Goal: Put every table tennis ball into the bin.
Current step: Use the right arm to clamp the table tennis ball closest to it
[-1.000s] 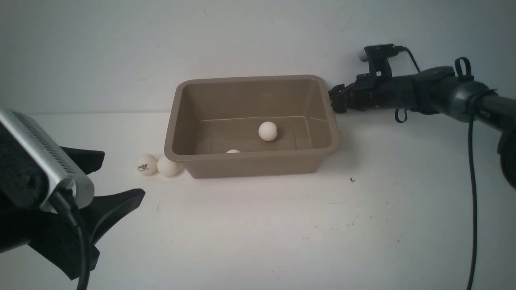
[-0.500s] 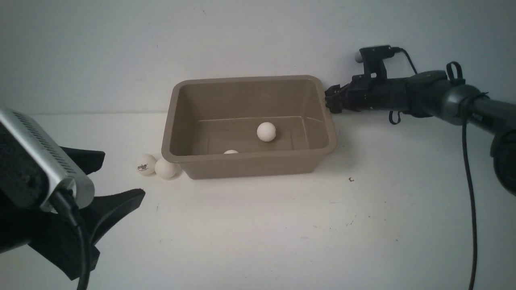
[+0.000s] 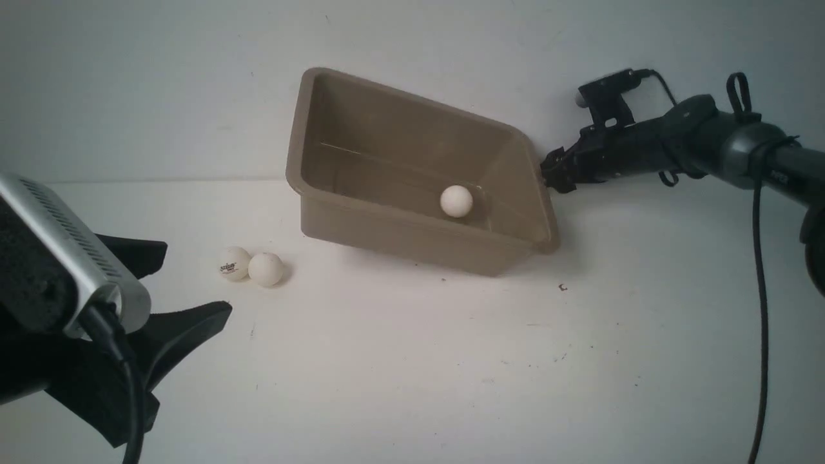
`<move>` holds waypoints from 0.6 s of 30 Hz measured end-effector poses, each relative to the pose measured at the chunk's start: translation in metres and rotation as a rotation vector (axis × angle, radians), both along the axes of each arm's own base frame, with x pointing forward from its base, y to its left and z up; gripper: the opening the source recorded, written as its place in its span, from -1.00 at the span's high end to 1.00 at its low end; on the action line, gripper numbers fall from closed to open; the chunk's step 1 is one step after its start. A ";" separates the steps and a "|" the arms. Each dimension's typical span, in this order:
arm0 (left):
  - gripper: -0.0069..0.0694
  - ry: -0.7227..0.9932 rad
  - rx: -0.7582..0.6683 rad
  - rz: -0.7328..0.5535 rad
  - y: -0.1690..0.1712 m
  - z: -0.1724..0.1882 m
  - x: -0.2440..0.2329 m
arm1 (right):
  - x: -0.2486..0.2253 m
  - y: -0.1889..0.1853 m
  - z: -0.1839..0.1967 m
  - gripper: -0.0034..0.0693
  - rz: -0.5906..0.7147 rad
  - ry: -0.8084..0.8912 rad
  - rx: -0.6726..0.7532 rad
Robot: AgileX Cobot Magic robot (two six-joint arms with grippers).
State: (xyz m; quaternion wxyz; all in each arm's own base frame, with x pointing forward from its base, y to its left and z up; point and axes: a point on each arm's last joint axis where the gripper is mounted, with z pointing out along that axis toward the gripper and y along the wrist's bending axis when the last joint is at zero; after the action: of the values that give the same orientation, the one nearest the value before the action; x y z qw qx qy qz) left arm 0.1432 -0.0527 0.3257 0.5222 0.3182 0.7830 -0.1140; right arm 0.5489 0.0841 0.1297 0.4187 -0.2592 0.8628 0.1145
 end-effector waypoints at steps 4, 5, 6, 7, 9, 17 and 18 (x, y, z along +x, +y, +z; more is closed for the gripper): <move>-0.49 -0.004 0.003 0.004 0.000 0.000 0.000 | -0.001 0.000 0.017 -0.36 0.010 -0.034 -0.010; -0.49 -0.004 0.003 0.004 0.000 0.000 0.000 | -0.001 0.000 0.022 -0.36 0.012 -0.046 -0.009; -0.49 -0.004 0.003 0.004 0.000 0.000 0.000 | -0.001 0.001 0.027 -0.36 0.014 -0.056 -0.007; -0.49 -0.004 0.003 0.004 0.000 0.000 0.000 | -0.002 0.001 0.028 -0.36 0.015 -0.058 -0.007; -0.49 -0.004 0.003 0.004 0.000 0.000 0.000 | -0.002 0.002 0.037 -0.36 0.017 -0.076 -0.005; -0.49 -0.005 0.003 0.005 0.000 0.000 0.000 | -0.004 0.004 0.040 -0.36 0.030 -0.060 0.028; -0.49 -0.005 0.003 0.005 0.000 0.000 0.000 | -0.004 0.003 0.040 -0.36 0.028 -0.059 0.031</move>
State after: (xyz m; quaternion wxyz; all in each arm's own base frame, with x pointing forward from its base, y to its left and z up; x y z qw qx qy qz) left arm 0.1436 -0.0523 0.3258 0.5239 0.3173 0.7827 -0.1110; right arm 0.5449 0.0872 0.1702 0.4462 -0.2678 0.8446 0.1261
